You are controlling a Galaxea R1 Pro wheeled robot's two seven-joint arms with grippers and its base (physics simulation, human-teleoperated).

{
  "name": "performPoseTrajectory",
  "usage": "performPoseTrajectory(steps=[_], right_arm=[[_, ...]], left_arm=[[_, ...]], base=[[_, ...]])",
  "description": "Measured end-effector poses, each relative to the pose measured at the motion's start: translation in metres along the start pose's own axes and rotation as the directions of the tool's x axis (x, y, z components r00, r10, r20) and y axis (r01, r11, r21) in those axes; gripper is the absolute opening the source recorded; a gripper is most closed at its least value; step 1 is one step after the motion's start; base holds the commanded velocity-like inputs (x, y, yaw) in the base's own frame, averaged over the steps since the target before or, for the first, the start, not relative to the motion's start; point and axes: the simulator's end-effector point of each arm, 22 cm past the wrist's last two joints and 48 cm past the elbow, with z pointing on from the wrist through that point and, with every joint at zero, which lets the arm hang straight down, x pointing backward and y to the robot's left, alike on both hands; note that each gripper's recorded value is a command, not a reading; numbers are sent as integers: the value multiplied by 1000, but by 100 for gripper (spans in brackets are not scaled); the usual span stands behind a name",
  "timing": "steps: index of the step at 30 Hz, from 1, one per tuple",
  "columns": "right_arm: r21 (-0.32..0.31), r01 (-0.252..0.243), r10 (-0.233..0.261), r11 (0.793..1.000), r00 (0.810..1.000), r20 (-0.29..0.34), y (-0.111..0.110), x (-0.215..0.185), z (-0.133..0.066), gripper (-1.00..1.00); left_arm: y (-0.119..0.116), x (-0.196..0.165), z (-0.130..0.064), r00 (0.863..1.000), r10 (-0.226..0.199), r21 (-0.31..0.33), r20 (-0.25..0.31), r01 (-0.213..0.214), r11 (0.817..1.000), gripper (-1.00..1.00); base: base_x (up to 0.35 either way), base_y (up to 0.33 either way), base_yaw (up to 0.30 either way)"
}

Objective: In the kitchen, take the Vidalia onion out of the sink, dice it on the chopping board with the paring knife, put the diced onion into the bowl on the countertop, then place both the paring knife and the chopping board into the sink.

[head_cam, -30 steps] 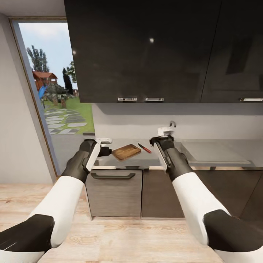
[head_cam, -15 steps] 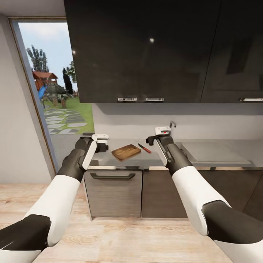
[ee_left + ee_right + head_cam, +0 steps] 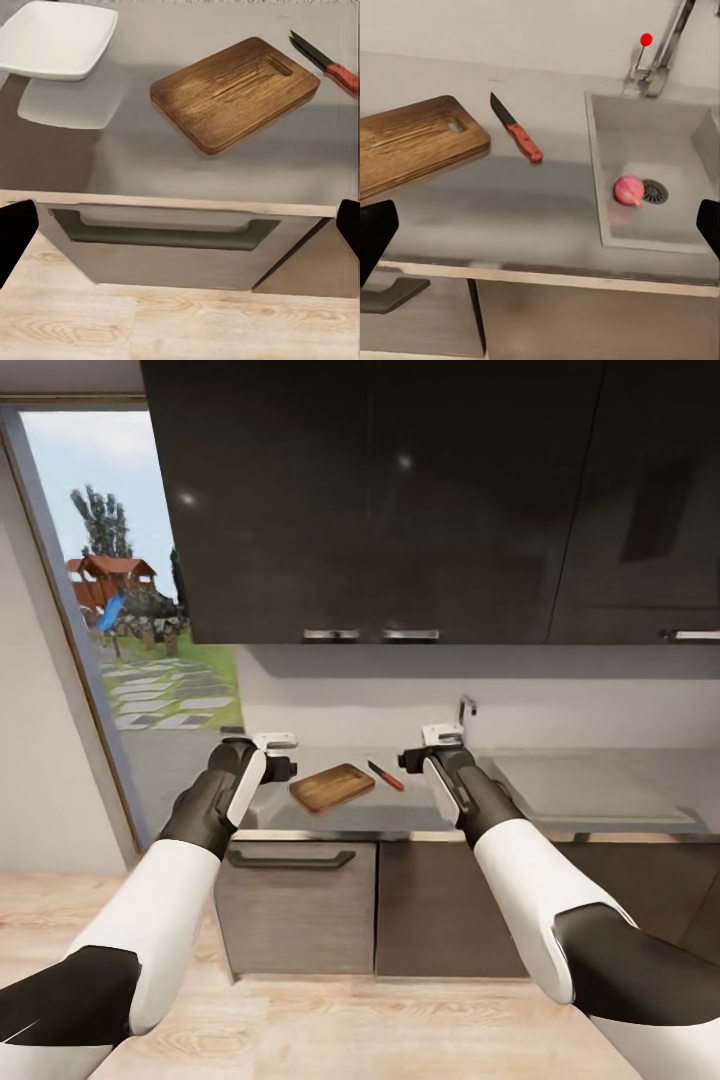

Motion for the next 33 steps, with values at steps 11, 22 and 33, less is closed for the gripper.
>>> performPoseTrajectory(steps=[11, 22, 33], right_arm=[[-23, 0, 0, 1000, 1000, -9, 0, 9, 6, 100], [-101, 2, -3, 995, 1000, -12, 18, 11, 5, 100], [-149, 6, -20, 989, 996, -90, 34, 46, 12, 100]], left_arm=[[2, 6, 4, 1000, 4, -7, -14, -4, 1000, 100], [2, 6, 4, 1000, 4, -8, -16, -4, 1000, 100], [2, 4, 3, 1000, 4, -8, -10, -4, 1000, 100]], base=[[252, -234, 0], [217, -138, 0], [261, 106, 0]])
